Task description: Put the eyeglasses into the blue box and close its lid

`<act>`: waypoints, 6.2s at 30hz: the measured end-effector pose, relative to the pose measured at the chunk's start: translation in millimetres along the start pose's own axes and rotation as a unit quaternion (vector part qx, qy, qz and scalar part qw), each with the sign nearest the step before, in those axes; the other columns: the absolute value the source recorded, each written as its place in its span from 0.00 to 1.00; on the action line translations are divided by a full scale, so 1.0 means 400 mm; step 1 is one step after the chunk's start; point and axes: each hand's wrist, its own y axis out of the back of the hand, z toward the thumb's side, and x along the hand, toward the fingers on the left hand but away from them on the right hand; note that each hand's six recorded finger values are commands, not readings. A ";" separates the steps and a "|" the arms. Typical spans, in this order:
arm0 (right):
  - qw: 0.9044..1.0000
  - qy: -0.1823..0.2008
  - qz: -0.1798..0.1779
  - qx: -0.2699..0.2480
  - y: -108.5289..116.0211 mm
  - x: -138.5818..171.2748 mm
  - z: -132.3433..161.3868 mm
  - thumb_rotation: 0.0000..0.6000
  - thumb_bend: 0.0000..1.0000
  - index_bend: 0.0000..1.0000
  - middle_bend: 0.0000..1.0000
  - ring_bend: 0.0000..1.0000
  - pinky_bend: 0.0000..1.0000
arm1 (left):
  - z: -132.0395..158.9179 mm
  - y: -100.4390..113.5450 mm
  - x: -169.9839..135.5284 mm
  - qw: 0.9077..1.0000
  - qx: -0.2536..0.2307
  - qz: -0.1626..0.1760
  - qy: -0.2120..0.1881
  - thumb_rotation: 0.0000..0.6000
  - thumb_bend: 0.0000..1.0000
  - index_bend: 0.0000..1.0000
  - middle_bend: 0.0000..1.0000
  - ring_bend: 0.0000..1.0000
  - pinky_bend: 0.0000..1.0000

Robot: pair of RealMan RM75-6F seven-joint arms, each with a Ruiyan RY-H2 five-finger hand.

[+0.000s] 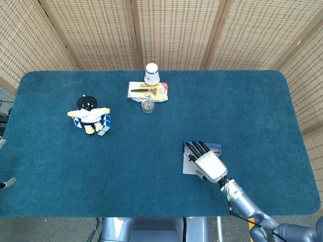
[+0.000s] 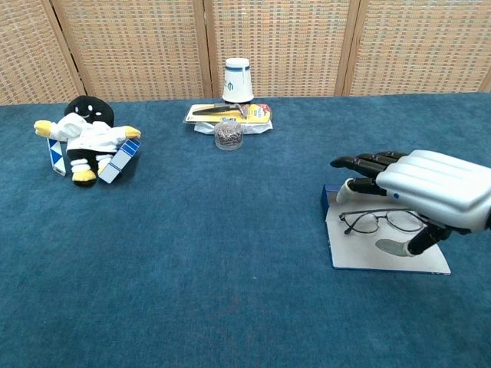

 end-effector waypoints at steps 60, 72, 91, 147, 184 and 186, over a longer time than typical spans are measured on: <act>0.999 -0.028 -0.026 0.034 -0.080 -0.025 -0.034 1.00 0.56 0.34 0.00 0.00 0.10 | 0.003 -0.008 0.001 1.000 0.003 -0.005 0.001 1.00 0.00 0.00 0.00 0.00 0.00; 0.998 -0.059 -0.012 0.023 -0.082 -0.064 -0.077 1.00 0.55 0.34 0.00 0.00 0.10 | 0.000 -0.007 0.003 1.000 0.001 -0.004 0.003 1.00 0.00 0.00 0.00 0.00 0.00; 0.998 -0.057 -0.027 0.025 -0.101 -0.057 -0.085 1.00 0.53 0.61 0.00 0.00 0.10 | 0.002 -0.010 0.004 1.000 0.002 -0.007 0.002 1.00 0.00 0.00 0.00 0.00 0.00; 0.992 0.026 -0.001 0.123 -0.012 -0.034 -0.081 1.00 0.35 0.11 0.00 0.00 0.10 | -0.002 -0.009 0.004 1.000 0.000 -0.009 0.004 1.00 0.00 0.00 0.00 0.00 0.00; 0.984 0.044 0.148 0.092 0.056 -0.045 -0.125 1.00 0.26 0.00 0.00 0.00 0.06 | -0.006 -0.010 0.006 1.000 -0.002 -0.012 0.005 1.00 0.00 0.00 0.00 0.00 0.00; 0.984 0.042 0.143 0.102 0.045 -0.053 -0.132 1.00 0.26 0.00 0.00 0.00 0.06 | -0.007 -0.010 0.008 1.000 -0.003 -0.011 0.006 1.00 0.00 0.00 0.00 0.00 0.00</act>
